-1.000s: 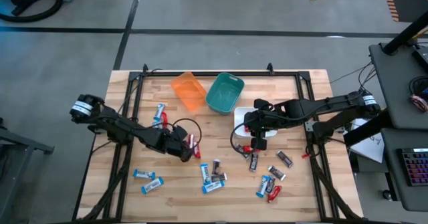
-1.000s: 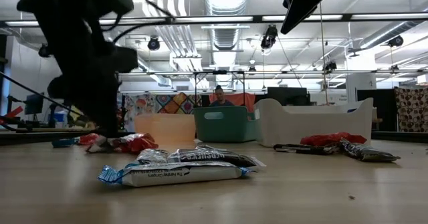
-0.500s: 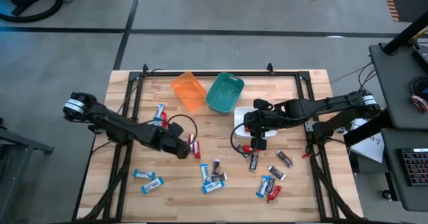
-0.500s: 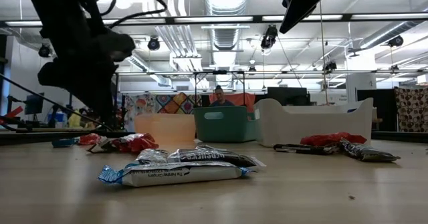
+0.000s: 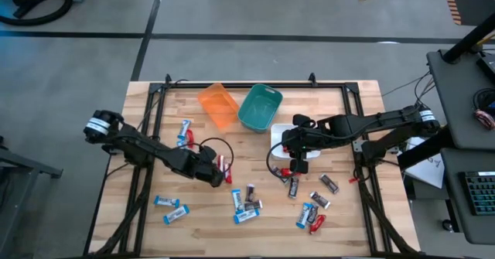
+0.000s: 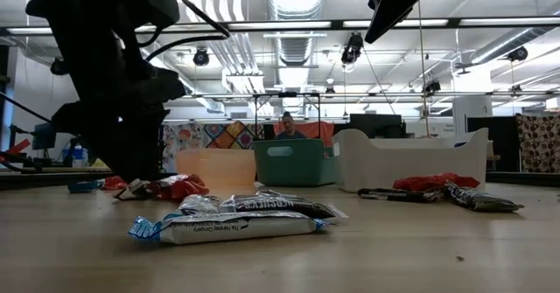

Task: Sort candy
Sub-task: Put the brown chocolate bar into the orange bin

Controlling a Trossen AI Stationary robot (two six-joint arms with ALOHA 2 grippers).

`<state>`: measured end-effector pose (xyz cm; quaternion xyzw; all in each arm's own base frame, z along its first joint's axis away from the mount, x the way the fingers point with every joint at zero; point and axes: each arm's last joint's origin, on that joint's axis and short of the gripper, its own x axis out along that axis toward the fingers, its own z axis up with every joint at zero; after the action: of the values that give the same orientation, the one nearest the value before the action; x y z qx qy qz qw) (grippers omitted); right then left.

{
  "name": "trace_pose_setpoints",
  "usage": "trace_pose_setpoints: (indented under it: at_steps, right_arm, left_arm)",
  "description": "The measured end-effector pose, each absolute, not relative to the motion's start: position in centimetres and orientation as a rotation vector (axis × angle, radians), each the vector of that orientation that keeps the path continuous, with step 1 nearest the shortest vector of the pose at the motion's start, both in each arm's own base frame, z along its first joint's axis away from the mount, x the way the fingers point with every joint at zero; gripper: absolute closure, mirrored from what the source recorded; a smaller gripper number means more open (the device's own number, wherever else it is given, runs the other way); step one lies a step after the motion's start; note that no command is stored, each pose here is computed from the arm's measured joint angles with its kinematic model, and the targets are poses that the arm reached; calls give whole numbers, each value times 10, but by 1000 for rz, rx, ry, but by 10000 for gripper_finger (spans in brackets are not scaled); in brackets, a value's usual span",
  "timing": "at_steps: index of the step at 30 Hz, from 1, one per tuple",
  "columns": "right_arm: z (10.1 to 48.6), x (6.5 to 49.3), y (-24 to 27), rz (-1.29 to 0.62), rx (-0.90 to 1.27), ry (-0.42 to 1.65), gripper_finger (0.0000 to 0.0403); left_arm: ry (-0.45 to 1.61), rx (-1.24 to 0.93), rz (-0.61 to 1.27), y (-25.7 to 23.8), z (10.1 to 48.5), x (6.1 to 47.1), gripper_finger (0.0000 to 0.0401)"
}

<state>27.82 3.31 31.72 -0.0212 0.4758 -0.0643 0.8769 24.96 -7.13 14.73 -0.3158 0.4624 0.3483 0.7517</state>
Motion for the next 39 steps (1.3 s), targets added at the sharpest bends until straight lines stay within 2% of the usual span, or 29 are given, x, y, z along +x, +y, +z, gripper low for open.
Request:
trace_pose_setpoints:
  at_steps: [7, 11, 24, 30, 39]
  right_arm:
    - [317, 278, 33, -134, -42, 991, 284]
    - [317, 278, 33, -134, -42, 989, 284]
    - [318, 279, 33, -134, -41, 986, 284]
    - [318, 279, 33, -134, -41, 986, 284]
    - [318, 279, 33, -136, -38, 986, 284]
  left_arm:
    - [1041, -666, 789, -72, 135, 252, 217]
    - [1052, -650, 802, -73, 130, 253, 236]
    - [1047, -628, 768, -72, 134, 254, 384]
    - [1065, -630, 702, -70, 155, 242, 399]
    - [958, -600, 641, -60, 201, 218, 400]
